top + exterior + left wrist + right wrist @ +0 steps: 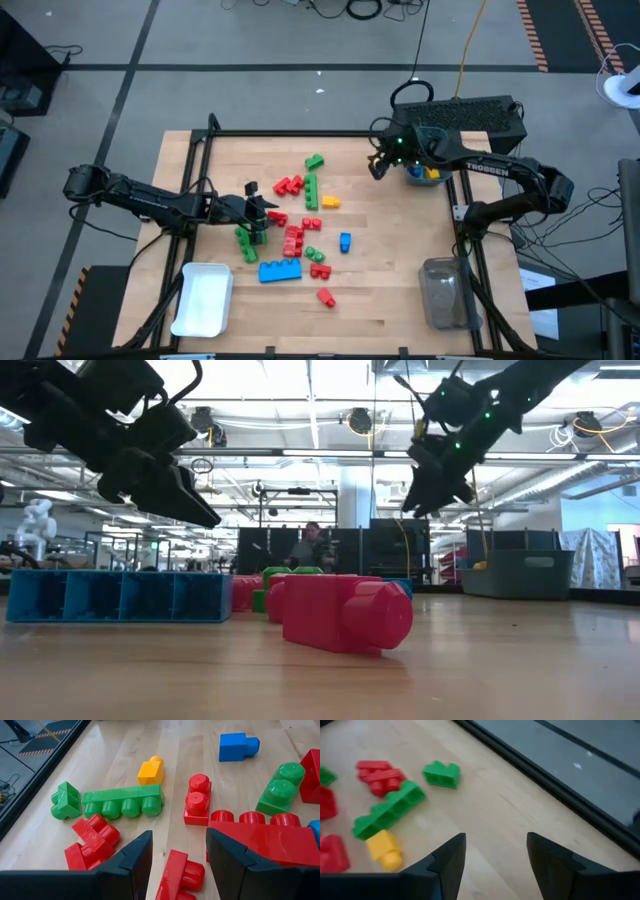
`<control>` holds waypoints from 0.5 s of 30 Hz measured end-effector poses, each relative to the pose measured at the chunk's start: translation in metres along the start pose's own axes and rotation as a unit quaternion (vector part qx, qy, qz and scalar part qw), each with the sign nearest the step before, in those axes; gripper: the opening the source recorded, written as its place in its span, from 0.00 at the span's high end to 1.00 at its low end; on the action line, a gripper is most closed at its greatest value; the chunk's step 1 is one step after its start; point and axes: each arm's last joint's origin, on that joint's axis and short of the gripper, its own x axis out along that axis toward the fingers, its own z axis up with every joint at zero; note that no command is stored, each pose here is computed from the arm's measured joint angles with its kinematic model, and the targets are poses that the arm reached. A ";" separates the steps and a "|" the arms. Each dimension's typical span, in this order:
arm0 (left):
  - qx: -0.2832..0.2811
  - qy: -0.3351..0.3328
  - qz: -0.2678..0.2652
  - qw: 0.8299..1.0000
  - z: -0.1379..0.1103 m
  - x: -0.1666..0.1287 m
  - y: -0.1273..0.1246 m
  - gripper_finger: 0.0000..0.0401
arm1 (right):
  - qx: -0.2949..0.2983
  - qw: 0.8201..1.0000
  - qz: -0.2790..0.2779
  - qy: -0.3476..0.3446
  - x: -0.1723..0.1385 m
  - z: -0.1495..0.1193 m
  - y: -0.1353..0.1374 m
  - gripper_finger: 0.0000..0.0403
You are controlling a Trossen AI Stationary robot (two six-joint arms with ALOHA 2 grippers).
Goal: Sort blocks by size
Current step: Put the one stud yellow game piece into the blue bin
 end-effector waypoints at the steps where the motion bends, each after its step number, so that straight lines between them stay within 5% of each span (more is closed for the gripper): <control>1: 0.000 0.000 0.000 1.000 0.000 0.000 0.000 0.58 | -0.011 1.000 0.006 -0.002 0.000 0.000 0.004 0.51; 15: -0.001 -0.017 0.002 1.000 0.003 0.000 0.000 0.58 | -0.162 0.984 0.071 0.003 0.020 -0.015 0.054 0.51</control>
